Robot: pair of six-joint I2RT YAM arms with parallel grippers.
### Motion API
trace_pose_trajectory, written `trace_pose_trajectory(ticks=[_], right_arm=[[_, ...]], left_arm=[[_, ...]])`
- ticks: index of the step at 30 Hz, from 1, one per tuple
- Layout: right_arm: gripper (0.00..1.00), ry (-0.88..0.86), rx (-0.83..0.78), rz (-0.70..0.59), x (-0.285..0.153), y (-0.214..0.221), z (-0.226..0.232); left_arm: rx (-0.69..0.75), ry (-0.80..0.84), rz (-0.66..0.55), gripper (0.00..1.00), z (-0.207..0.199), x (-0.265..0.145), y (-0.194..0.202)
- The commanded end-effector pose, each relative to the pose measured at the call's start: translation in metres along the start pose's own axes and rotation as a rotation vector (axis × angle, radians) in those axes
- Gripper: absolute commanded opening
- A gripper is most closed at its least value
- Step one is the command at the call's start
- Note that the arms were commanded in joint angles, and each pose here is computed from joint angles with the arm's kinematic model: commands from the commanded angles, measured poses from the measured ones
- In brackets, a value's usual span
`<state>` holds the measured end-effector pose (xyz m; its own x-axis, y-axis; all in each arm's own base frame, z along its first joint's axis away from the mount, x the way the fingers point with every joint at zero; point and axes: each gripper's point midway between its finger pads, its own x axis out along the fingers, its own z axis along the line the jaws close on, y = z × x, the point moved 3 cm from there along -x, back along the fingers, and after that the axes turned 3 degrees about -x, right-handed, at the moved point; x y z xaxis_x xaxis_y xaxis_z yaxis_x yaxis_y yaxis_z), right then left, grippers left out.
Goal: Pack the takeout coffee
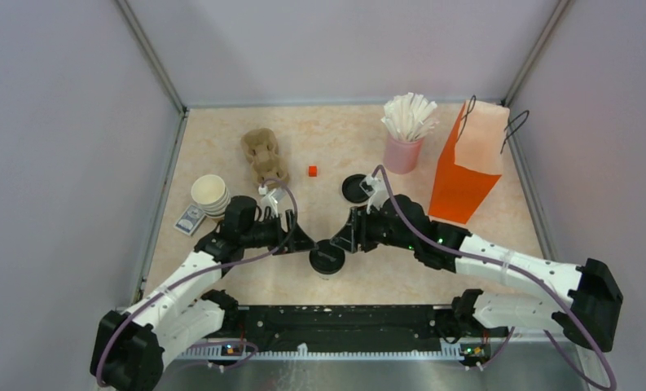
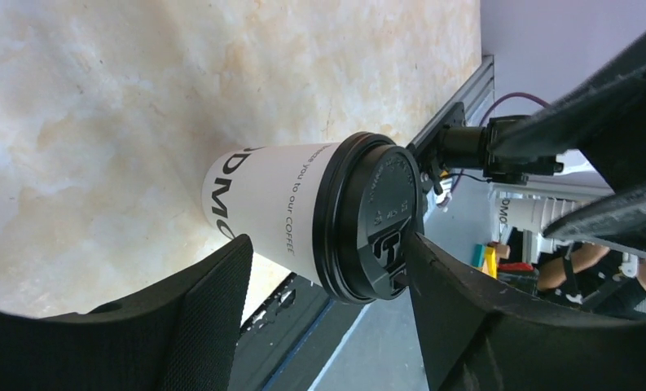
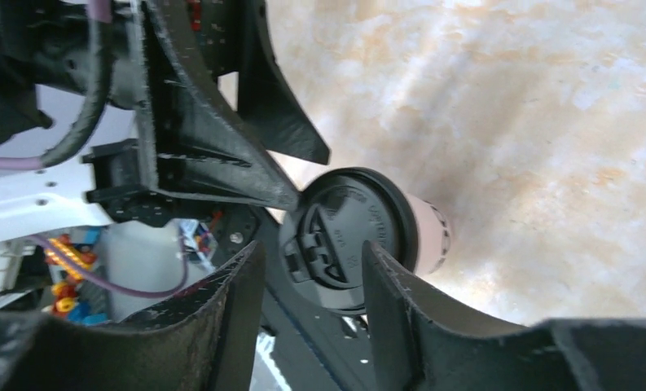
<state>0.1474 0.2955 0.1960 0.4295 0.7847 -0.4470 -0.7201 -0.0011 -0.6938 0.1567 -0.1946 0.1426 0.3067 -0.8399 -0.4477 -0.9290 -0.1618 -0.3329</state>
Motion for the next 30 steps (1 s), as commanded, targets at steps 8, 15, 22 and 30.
trace_pose_trajectory(ticks=[8, 15, 22, 30], right_arm=[[0.19, -0.273, 0.031, -0.008, 0.022, -0.004, 0.039], [0.18, -0.308, 0.057, 0.025, 0.047, 0.008, 0.037], [0.18, -0.276, 0.070, 0.019, 0.055, 0.023, 0.020], [0.18, -0.235, 0.094, 0.008, 0.054, 0.039, 0.001]], left_arm=[[0.092, -0.157, -0.099, 0.68, -0.014, -0.031, -0.021], [0.057, -0.035, -0.058, 0.58, -0.014, -0.024, -0.001], [0.025, -0.037, -0.035, 0.54, -0.006, -0.020, 0.006], [-0.008, -0.032, -0.004, 0.52, 0.005, -0.015, 0.017]])
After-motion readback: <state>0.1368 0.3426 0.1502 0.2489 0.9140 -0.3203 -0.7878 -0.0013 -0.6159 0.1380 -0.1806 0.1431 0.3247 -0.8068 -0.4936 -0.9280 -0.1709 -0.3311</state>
